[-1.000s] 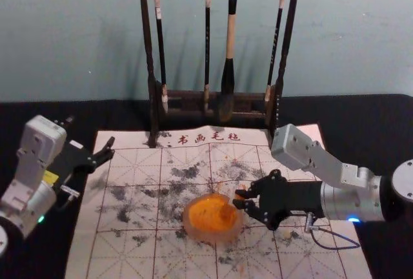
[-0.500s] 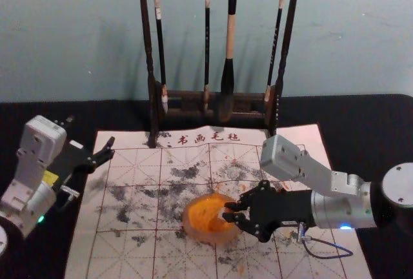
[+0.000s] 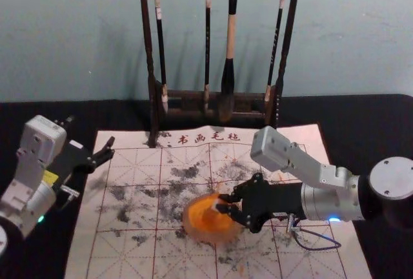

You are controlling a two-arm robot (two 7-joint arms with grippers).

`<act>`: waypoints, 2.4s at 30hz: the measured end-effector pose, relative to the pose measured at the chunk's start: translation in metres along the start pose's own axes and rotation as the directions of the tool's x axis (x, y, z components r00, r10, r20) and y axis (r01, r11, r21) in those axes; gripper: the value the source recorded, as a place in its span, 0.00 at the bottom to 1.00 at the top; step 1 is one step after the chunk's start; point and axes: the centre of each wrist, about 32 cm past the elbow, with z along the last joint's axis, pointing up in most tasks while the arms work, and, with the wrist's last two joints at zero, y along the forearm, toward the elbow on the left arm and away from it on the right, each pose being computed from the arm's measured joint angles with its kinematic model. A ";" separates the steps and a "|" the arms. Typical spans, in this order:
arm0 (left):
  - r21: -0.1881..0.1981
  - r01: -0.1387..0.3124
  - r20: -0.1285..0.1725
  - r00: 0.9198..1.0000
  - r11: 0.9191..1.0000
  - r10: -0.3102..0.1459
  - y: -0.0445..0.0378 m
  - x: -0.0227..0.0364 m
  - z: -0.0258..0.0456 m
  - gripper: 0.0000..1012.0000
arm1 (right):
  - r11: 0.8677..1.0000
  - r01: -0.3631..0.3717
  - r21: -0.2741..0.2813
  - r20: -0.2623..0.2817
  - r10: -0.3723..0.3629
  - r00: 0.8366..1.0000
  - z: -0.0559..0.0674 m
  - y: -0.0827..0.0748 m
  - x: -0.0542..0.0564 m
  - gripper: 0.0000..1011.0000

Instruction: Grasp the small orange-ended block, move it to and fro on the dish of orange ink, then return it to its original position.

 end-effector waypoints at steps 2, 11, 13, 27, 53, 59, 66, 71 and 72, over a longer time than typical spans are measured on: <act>0.000 0.000 0.000 1.000 1.000 0.000 0.0000 0.0000 0.0000 0.99 | 1.000 0.012 -0.002 -0.005 -0.012 1.000 0.000 0.000 0.003 0.09; 0.000 0.000 0.000 1.000 1.000 0.000 0.0000 0.0000 0.0000 0.99 | 0.999 0.051 -0.011 -0.022 -0.051 0.998 -0.002 -0.005 0.011 0.09; 0.000 0.000 0.000 1.000 1.000 0.000 0.0000 0.0000 0.0000 0.99 | 0.998 0.053 -0.014 -0.024 -0.053 0.998 -0.003 -0.006 0.011 0.09; 0.000 0.000 0.000 1.000 1.000 0.000 0.0000 0.0000 0.0000 0.99 | 1.000 0.021 -0.009 -0.019 -0.021 1.000 -0.006 -0.022 -0.004 0.09; 0.000 0.000 0.000 1.000 1.000 0.000 0.0000 0.0000 0.0000 0.99 | 1.000 0.001 0.009 -0.014 0.000 1.000 0.006 0.002 -0.002 0.09; 0.000 0.000 0.000 1.000 1.000 0.000 0.0000 0.0000 0.0000 0.99 | 1.000 0.011 0.003 -0.026 -0.011 1.000 0.005 0.005 0.003 0.09; 0.000 0.000 0.000 1.000 1.000 0.000 0.0000 0.0000 0.0000 0.99 | 1.000 0.028 0.001 -0.032 -0.028 0.999 0.005 0.005 0.007 0.09; 0.000 0.000 0.000 1.000 1.000 0.000 0.0000 0.0000 0.0000 0.99 | 0.999 0.044 -0.005 -0.036 -0.044 0.998 0.004 0.002 0.009 0.09; 0.000 0.000 0.000 1.000 1.000 0.000 0.0000 0.0000 0.0000 0.99 | 0.999 0.045 -0.005 -0.036 -0.045 0.998 0.004 0.001 0.009 0.09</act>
